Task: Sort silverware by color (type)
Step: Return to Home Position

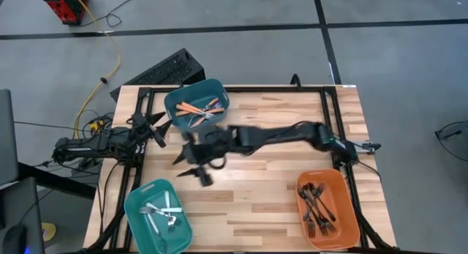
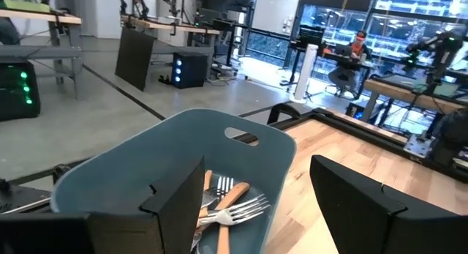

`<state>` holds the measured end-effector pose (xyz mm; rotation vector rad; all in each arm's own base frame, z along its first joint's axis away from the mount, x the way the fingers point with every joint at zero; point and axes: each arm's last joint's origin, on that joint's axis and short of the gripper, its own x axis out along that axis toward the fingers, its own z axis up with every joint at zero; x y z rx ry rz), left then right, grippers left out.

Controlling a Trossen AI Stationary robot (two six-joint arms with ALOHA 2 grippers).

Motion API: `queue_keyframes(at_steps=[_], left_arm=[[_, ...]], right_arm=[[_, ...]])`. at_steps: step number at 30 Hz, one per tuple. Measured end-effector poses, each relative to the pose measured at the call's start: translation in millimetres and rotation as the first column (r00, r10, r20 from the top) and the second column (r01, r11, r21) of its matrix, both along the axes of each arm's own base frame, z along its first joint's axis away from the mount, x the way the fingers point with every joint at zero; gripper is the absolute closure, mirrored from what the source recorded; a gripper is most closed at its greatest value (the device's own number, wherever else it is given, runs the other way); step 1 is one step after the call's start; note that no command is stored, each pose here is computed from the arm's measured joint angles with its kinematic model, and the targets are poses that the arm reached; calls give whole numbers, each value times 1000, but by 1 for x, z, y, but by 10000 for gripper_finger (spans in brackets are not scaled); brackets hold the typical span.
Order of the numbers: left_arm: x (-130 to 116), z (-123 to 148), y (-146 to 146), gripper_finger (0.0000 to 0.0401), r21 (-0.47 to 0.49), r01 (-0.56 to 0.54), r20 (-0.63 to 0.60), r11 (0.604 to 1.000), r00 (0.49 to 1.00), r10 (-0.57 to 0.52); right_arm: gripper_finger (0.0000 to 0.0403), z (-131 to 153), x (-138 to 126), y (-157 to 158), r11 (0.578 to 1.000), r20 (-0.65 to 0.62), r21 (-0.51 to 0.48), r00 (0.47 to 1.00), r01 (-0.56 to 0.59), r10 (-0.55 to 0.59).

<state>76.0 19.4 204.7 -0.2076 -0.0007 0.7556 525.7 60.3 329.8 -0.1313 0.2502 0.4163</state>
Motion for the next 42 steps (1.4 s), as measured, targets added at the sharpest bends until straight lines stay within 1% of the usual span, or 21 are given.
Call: queue_keyframes(at_steps=[2, 4, 6, 7, 8, 10, 14, 16, 19, 22, 24, 26, 28, 30, 32, 36, 38, 42], left_arm=[[0, 0, 0, 166, -3, 22, 0, 1000, 1000, -22], [1, 0, -1, 166, -6, 53, 1, 999, 999, -53], [1, 0, -2, 166, -8, 76, 0, 997, 997, -76], [2, 0, -2, 166, -9, 86, 1, 996, 996, -86], [2, 0, -2, 166, -10, 92, 1, 996, 996, -92], [2, 0, -2, 166, -10, 91, 0, 996, 996, -91], [1, -2, -1, 166, -19, 52, -3, 998, 999, -53], [1, -2, -1, 166, -23, 48, -9, 999, 999, -48], [1, -3, -1, 166, -26, 47, -19, 999, 999, -47], [1, -4, -1, 166, -49, 45, 2, 998, 999, -45], [1, -3, -1, 166, -54, 57, 5, 997, 998, -57], [1, -3, -2, 166, -54, 85, 3, 995, 996, -85], [2, -2, -3, 166, -42, 117, 1, 992, 993, -117], [3, 0, -3, 166, -26, 139, 10, 990, 990, -139], [3, 1, -3, 166, -14, 154, 13, 988, 988, -153], [3, 1, -4, 166, -15, 166, 14, 986, 986, -166], [3, 1, -4, 166, -16, 170, 16, 985, 985, -169], [3, 1, -4, 166, -9, 157, 17, 988, 988, -157]], right_arm=[[180, 27, -20, -5, 998, -12, -67, 1000, 1, -2], [180, 50, -45, -8, 989, -59, -145, 998, -4, -5], [180, 71, -68, -14, 975, -82, -218, 995, 38, -58], [180, 80, -82, -17, 969, -114, -238, 989, 66, -96], [180, 89, -94, -20, 967, -137, -240, 983, 89, -125], [180, 110, -117, -27, 970, -135, -221, 982, 102, -134], [180, 144, -168, -41, 989, -173, -142, 983, 30, -54], [180, 152, -193, -47, 992, -210, -118, 976, 33, -57], [180, 161, -227, -54, 987, -170, -130, 979, 92, -113], [180, 166, -267, -64, 969, -82, -128, 971, 212, -223], [180, 160, -298, -70, 952, -23, -116, 957, 285, -289], [180, 148, -329, -74, 939, 81, -88, 942, 333, -327], [180, 128, -351, -78, 927, 163, -48, 919, 372, -360], [180, 104, -372, -81, 904, 196, 2, 886, 428, -421], [180, 77, -388, -84, 871, 203, 39, 849, 490, -487], [180, 28, -409, -85, 841, 253, 108, 804, 530, -538], [180, 9, -421, -84, 833, 306, 153, 776, 532, -552], [180, -19, -444, -81, 813, 353, 221, 733, 538, -581]])
